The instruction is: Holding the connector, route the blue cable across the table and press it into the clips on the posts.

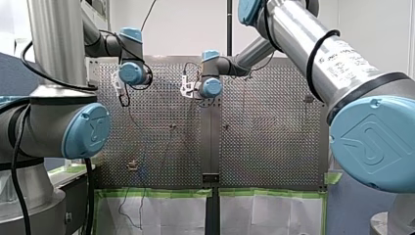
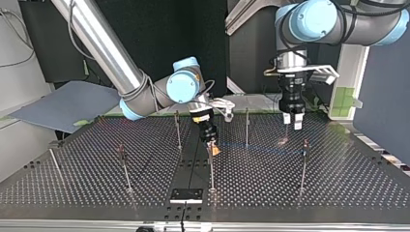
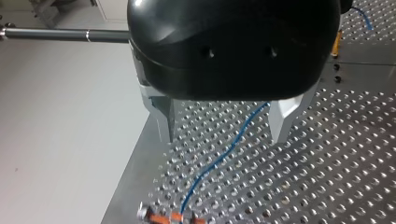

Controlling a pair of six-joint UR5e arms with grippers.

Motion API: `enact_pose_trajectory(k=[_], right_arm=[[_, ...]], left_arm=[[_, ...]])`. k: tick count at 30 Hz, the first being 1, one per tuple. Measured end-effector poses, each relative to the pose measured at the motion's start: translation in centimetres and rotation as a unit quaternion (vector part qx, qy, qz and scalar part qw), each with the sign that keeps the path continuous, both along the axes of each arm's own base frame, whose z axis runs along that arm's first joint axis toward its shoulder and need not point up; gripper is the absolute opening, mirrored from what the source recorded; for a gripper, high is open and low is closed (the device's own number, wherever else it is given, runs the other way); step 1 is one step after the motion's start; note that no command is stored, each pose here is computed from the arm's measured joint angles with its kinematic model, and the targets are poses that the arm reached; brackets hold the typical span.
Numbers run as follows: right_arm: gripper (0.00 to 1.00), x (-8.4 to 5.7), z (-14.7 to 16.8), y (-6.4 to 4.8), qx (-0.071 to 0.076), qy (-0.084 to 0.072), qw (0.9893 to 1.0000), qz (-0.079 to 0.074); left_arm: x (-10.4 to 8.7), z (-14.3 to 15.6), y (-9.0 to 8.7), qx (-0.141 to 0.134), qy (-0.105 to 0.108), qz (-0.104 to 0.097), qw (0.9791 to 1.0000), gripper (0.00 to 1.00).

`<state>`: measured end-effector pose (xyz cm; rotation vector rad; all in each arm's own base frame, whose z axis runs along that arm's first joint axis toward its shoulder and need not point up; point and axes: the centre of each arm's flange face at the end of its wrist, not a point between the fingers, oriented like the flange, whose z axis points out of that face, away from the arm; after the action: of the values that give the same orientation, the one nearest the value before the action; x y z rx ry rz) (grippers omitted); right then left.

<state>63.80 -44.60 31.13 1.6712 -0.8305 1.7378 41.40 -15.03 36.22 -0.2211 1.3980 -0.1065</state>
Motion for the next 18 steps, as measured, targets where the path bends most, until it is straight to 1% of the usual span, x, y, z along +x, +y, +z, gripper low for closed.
enact_pose_trajectory(k=[5, 10, 14, 18], right_arm=[[0.00, 0.0, 0.0, 0.0, 0.000, 0.001, 1.0000, 0.000], [0.00, 0.0, 0.0, 0.0, 0.000, 0.002, 1.0000, 0.000], [0.00, 0.0, 0.0, 0.0, -0.001, 0.002, 1.0000, 0.001], [0.00, 0.0, 0.0, 0.0, -0.001, 0.002, 1.0000, 0.001]], left_arm=[[1.2, 0.3, -1.7, 0.015, -0.001, 0.002, 0.9999, 1.00], [2.0, 0.9, -3.4, 0.022, -0.006, 0.003, 0.9997, 1.00], [2.4, 1.9, -4.9, 0.025, -0.016, -0.001, 0.9996, 1.00], [2.9, 2.2, -6.3, 0.034, -0.016, -0.006, 0.9993, 1.00]])
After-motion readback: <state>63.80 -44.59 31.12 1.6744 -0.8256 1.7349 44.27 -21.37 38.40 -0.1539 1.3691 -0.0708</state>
